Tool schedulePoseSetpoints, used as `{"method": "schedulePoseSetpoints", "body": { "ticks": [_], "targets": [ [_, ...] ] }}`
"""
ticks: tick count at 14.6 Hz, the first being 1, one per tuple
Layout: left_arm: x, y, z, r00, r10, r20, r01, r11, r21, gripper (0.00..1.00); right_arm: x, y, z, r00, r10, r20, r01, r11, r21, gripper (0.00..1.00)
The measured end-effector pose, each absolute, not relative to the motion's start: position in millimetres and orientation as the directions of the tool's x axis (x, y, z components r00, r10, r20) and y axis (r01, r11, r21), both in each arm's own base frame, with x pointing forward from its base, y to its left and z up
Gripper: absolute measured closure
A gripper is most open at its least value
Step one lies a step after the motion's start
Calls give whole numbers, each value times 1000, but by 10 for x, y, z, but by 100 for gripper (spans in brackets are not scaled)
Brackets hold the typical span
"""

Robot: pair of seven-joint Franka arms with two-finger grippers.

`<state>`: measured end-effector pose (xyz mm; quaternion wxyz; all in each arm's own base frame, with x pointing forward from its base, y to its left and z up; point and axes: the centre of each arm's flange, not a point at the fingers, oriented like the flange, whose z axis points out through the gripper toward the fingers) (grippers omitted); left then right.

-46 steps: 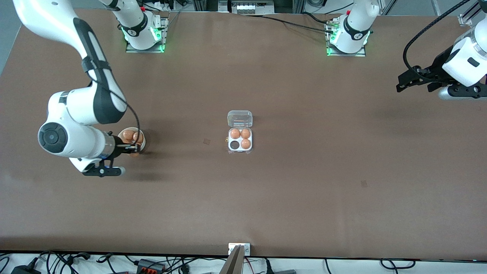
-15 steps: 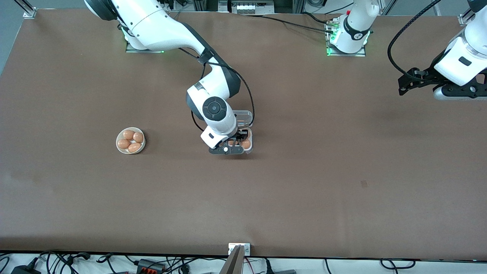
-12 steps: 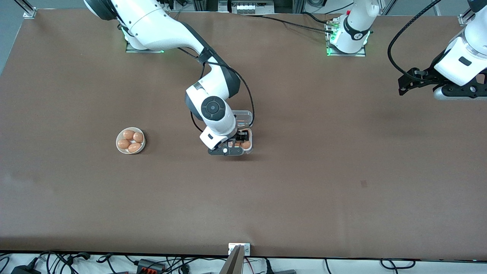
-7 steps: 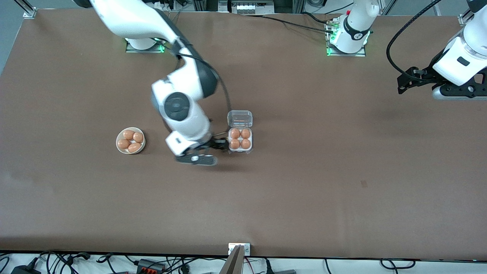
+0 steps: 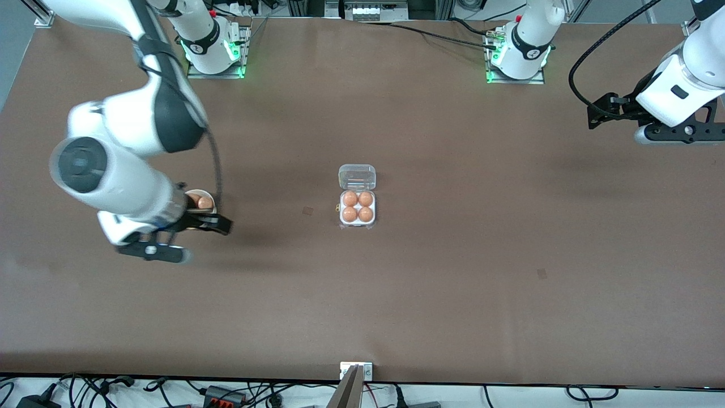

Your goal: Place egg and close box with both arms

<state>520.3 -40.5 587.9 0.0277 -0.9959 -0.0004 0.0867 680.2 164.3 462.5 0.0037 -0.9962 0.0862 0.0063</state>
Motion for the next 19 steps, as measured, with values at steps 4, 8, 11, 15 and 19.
{"method": "schedulePoseSetpoints", "body": {
  "ticks": [4,8,11,15,19],
  "targets": [
    [5257,-427,5695,975,-1,-223,-14,-998,-56,0,6810,1019,4883,978,-209,-16,-209,-978,5,0],
    [5323,-452,5531,965,-45,-257,-59,-997,-45,4,6772,108,5181,988,-155,-6,-155,-988,14,0],
    [5249,-725,5519,952,-103,-289,-117,-993,-33,36,6680,-397,5386,991,-132,9,-132,-990,38,0],
    [5064,-1309,5493,928,-145,-342,-150,-989,12,75,6473,-542,5665,994,-109,-9,-109,-993,45,0],
    [4795,-2185,5409,930,-120,-348,-134,-991,-17,99,6251,-503,5585,995,-102,-11,-101,-994,39,0]
  ]
}}
